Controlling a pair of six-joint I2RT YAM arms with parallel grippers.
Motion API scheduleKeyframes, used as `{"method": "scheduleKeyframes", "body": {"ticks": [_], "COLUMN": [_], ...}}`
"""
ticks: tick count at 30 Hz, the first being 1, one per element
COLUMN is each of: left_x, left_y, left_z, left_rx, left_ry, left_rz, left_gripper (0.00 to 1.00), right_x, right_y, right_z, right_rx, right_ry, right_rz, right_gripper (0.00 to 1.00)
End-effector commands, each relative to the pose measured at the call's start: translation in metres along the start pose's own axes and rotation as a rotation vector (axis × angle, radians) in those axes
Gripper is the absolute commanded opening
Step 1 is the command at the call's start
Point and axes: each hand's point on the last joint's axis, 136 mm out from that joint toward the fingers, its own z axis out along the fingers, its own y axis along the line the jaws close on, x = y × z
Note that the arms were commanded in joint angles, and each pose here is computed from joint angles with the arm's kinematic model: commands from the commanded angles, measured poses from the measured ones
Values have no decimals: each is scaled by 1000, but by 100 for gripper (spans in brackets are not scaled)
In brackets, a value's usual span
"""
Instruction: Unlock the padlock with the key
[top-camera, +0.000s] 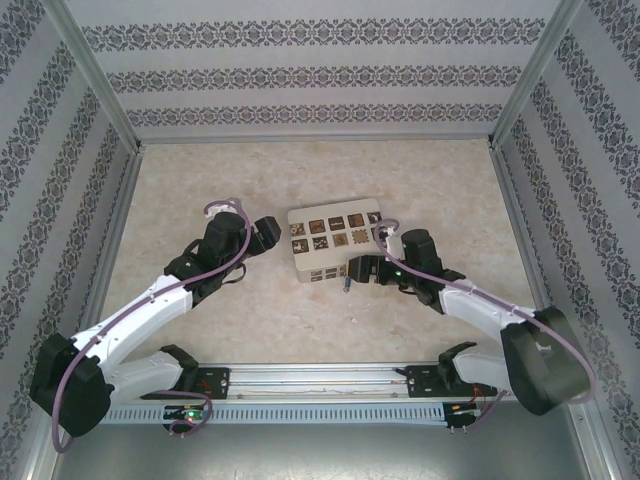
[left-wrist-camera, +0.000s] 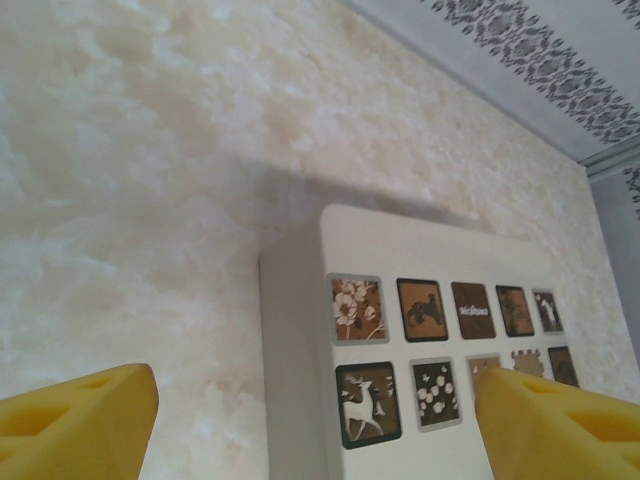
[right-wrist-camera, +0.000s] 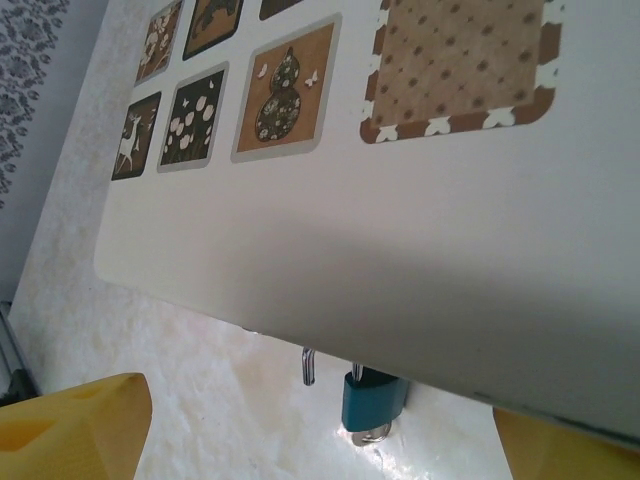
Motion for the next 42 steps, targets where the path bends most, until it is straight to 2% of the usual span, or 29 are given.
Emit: {"method": "scheduleKeyframes", "body": {"ticks": [1,7,15,22,31,42], "left_x": [-1,6,5,4,13,34], "left_y": [-1,5,-4,-36,-69,-83], "left_z": [3,6,9,21,49,86], "left_rx": [42,33,75,159,246,275], "left_ry": [9,41,61,142,280,422], "left_rz": [-53,-68,-55,-19,-22,-50], "left_gripper": [83,83,82,73,57,48], "right_x": [-31,-51,-28,-13,-15,-14], "right_y": [16,13,6,7,-2,-12], "right_z": [5,21,12,5,26,43], "right_rx": [-58,-65,-71,-135,-170,-165], "right_ry": [-51,-55,-21,3,-3,-41], "right_rz": [-130,-160,-141,-128,-112,-130], "right_gripper": [89,91,91,83,66,61]}}
